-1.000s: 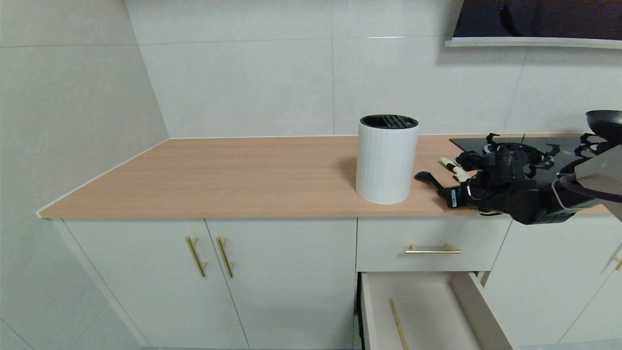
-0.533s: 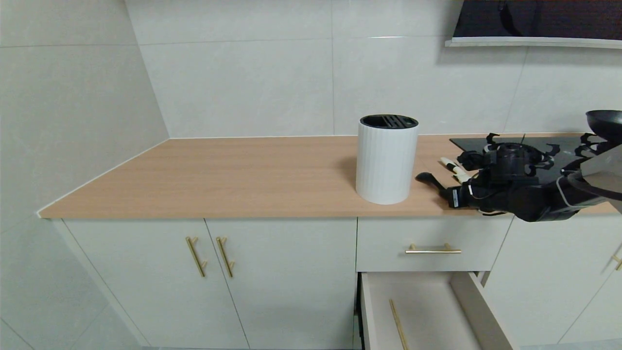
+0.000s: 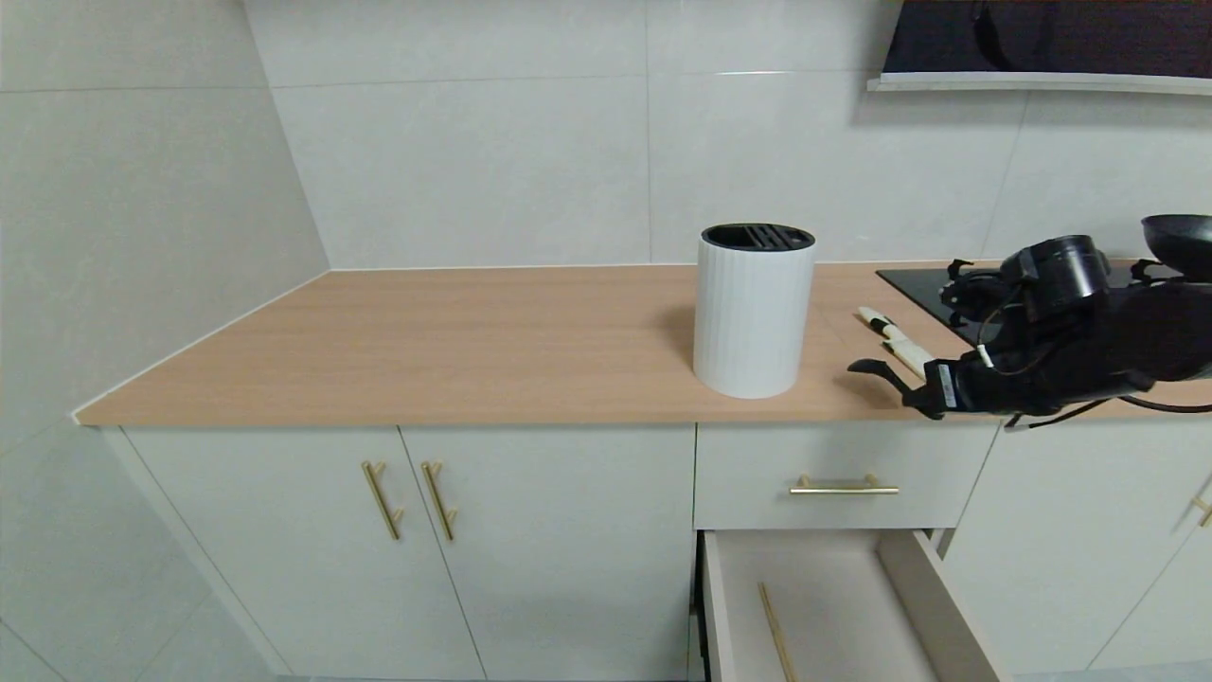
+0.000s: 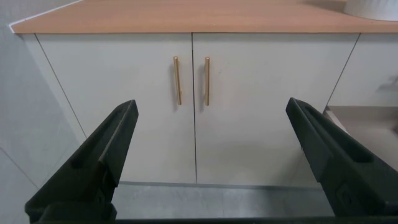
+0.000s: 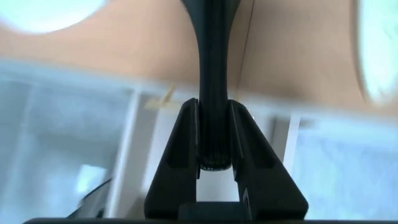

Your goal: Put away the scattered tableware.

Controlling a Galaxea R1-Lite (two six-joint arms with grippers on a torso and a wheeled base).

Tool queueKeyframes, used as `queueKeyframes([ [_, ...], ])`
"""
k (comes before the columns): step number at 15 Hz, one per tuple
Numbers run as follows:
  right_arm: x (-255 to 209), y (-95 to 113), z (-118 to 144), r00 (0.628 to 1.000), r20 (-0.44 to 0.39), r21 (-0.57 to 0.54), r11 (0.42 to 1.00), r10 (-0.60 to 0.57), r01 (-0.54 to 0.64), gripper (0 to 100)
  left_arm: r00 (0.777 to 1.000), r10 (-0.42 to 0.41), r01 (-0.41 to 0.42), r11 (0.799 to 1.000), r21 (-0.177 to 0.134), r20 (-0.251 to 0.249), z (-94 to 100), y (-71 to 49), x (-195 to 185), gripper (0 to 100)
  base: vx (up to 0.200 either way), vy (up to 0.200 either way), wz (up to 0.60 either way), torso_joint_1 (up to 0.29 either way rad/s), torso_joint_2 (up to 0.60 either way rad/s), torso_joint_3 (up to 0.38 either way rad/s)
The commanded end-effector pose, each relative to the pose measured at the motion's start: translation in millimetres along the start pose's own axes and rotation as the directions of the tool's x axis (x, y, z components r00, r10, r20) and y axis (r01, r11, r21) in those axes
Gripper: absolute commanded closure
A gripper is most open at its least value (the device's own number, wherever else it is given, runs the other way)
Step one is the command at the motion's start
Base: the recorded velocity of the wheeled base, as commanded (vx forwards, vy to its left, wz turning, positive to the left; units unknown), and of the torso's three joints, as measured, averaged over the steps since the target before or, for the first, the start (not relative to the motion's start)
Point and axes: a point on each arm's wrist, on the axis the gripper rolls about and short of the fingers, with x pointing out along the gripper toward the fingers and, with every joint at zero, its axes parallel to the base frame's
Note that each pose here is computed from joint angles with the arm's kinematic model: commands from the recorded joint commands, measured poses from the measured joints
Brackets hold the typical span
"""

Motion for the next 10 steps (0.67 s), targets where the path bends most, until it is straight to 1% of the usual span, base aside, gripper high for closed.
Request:
queueKeyframes([
  [1, -68, 15, -24, 0.999, 0.049, 0.001, 1.000, 0.014, -0.014, 100, 1.000, 0.000, 0.000, 1.000, 0.000, 0.000, 0.0, 0.0, 0, 0, 0.000, 0.000, 0.00, 0.000, 0.00, 0.000],
  [4, -103, 23, -52, 0.997, 0.066, 0.017, 0.999, 0.033, -0.035, 100, 1.000, 0.000, 0.000, 1.000, 0.000, 0.000, 0.0, 0.0, 0, 0, 0.000, 0.000, 0.00, 0.000, 0.00, 0.000],
  [5, -108, 23, -60, 0.998, 0.058, 0.016, 0.999, 0.036, -0.037, 100, 1.000, 0.000, 0.000, 1.000, 0.000, 0.000, 0.0, 0.0, 0, 0, 0.000, 0.000, 0.00, 0.000, 0.00, 0.000],
  [7, -105, 22, -74, 0.999, 0.016, 0.020, 0.999, 0.033, -0.033, 100, 1.000, 0.000, 0.000, 1.000, 0.000, 0.000, 0.0, 0.0, 0, 0, 0.000, 0.000, 0.00, 0.000, 0.00, 0.000],
  [9, -93, 20, -86, 0.998, -0.051, 0.027, 0.999, 0.031, -0.030, 100, 1.000, 0.000, 0.000, 1.000, 0.000, 0.000, 0.0, 0.0, 0, 0, 0.000, 0.000, 0.00, 0.000, 0.00, 0.000],
  [10, -82, 18, -93, 0.995, -0.098, 0.030, 0.999, 0.024, -0.022, 100, 1.000, 0.000, 0.000, 1.000, 0.000, 0.000, 0.0, 0.0, 0, 0, 0.000, 0.000, 0.00, 0.000, 0.00, 0.000],
])
